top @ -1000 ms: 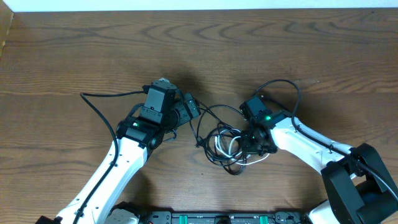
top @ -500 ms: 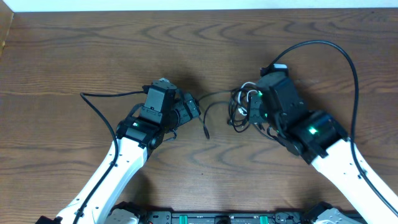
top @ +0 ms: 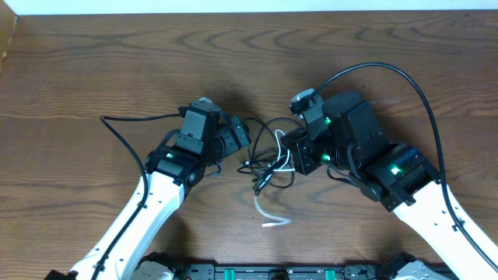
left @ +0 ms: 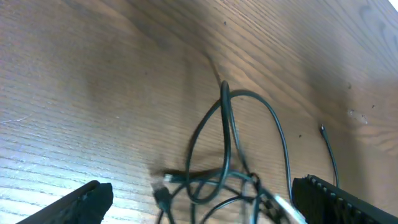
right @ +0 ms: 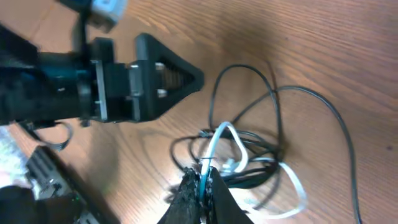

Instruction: Untangle cables

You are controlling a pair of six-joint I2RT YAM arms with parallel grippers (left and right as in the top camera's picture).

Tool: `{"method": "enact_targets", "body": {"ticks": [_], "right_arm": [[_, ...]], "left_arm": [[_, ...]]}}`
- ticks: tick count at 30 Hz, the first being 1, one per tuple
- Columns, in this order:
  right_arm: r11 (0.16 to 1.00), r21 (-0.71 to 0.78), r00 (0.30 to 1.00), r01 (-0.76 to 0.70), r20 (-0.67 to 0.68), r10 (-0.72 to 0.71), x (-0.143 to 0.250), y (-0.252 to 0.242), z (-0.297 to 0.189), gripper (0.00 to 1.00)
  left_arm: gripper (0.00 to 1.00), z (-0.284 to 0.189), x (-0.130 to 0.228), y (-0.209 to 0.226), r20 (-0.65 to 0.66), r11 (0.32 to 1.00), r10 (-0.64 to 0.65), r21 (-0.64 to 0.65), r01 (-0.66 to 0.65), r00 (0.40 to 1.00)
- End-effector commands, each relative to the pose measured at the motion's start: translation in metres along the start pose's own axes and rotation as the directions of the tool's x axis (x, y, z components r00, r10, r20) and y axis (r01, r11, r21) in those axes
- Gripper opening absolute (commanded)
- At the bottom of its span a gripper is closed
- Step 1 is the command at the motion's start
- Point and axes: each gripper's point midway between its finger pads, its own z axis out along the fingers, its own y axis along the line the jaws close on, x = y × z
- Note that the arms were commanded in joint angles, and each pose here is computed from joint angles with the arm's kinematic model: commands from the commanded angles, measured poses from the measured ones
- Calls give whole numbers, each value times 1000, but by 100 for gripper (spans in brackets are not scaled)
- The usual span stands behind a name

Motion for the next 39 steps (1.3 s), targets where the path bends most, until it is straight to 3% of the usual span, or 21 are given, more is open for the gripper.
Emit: {"method": "enact_targets", "body": {"ticks": [1,4,7,10,12,14,19,24,26,32,39], "right_arm": [[975,163,988,-149,66,140,-6,-27,-7,1],[928,254,958,-273,160,238,-15,-47,-12,1],[949,158,943,-272,242,230,-41,-32,-12,1],[995,-102,955,-18,292,48,-72,26,-19,1],[937,-262,924,233,361,-130,-79,69,-34,1],[907,-290,898,304,404,-172,-84,81,-44,1],[992,-30,934,124,342,-106,-79,23,-26,1],[974,203,958,-96,284,35,-58,-31,-21,1],[961,246,952,-128,302,49,-59,-40,-24,1],[950,275,951,-145,306,57,-58,-46,-25,1],[905,384,954,-182,291,68,-47,-69,-30,1]], "left_arm": [[96,-2,-4,-1,13,1000,1,-2,-1,1000],[96,-2,-4,-1,13,1000,1,-2,-1,1000],[96,-2,-4,-1,13,1000,1,-2,-1,1000],[97,-2,-4,-1,13,1000,1,-2,-1,1000],[96,-2,-4,-1,13,1000,1,-2,-1,1000],[96,-2,-4,-1,13,1000,1,-2,-1,1000],[96,-2,-5,-2,19,1000,2,4,-2,1000],[96,-2,-5,-2,19,1000,2,4,-2,1000],[96,-2,-5,-3,17,1000,1,7,-1,1000],[95,-11,34,-46,-215,971,7,236,45,977],[95,-1,79,-54,-355,970,-105,169,174,929]]}}
